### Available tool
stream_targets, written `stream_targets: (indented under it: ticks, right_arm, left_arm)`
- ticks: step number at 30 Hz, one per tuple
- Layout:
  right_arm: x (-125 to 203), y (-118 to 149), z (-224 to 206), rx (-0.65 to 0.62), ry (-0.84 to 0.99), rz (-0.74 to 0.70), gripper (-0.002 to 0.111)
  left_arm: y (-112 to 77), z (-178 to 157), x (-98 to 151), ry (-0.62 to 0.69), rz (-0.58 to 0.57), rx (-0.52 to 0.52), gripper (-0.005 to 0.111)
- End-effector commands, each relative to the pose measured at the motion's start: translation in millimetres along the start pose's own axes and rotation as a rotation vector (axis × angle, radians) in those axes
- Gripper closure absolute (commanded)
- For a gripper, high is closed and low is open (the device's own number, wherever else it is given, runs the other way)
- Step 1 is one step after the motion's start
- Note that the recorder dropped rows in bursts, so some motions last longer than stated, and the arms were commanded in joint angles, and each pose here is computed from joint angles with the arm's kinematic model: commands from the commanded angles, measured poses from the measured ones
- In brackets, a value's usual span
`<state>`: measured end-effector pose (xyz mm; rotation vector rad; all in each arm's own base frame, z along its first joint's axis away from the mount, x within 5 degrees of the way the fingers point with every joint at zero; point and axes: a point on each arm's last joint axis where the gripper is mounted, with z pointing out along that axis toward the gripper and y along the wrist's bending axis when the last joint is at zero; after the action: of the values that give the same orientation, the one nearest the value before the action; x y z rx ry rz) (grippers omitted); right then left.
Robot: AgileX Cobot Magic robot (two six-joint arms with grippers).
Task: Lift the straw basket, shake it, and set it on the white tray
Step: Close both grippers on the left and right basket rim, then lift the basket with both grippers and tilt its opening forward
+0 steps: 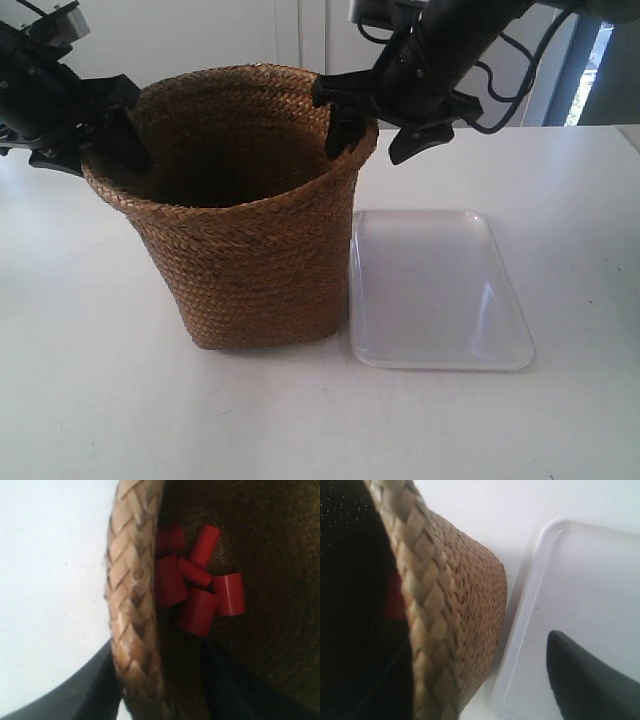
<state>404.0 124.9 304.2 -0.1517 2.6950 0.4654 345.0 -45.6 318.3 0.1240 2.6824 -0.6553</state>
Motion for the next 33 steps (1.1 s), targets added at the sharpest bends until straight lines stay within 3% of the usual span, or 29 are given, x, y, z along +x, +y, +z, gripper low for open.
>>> stream_targets:
  ticks: [1, 8, 15, 22, 28, 33]
  right_arm:
    - [2.1, 1.3, -0.9, -0.009, 0.030, -0.002, 0.059]
    - [2.7, 3.1, -0.9, -0.030, 0.036, -0.038, 0.109]
    - [-2.3, 5.5, -9.4, -0.034, -0.036, -0.042, 0.108]
    - [-1.1, 19.9, -56.9, -0.006, -0.221, -0.114, 0.108]
    - [22.2, 43.6, -72.5, 0.008, -0.287, -0.216, 0.108]
    - [42.6, 53.5, -66.3, -0.008, -0.220, -0.270, 0.108]
  left_arm:
    - [-3.0, -2.5, -0.4, -0.002, -0.006, 0.010, 0.073]
    - [-7.3, -2.7, -4.3, -0.044, -0.034, 0.058, 0.106]
    - [-8.5, -8.5, -5.7, -0.085, -0.011, 0.039, 0.107]
    - [-26.2, -48.9, -2.5, -0.251, 0.046, 0.017, 0.107]
    - [-46.9, -61.4, 21.6, -0.334, 0.115, 0.010, 0.107]
    - [-48.7, -57.4, 44.7, -0.328, 0.118, 0.009, 0.107]
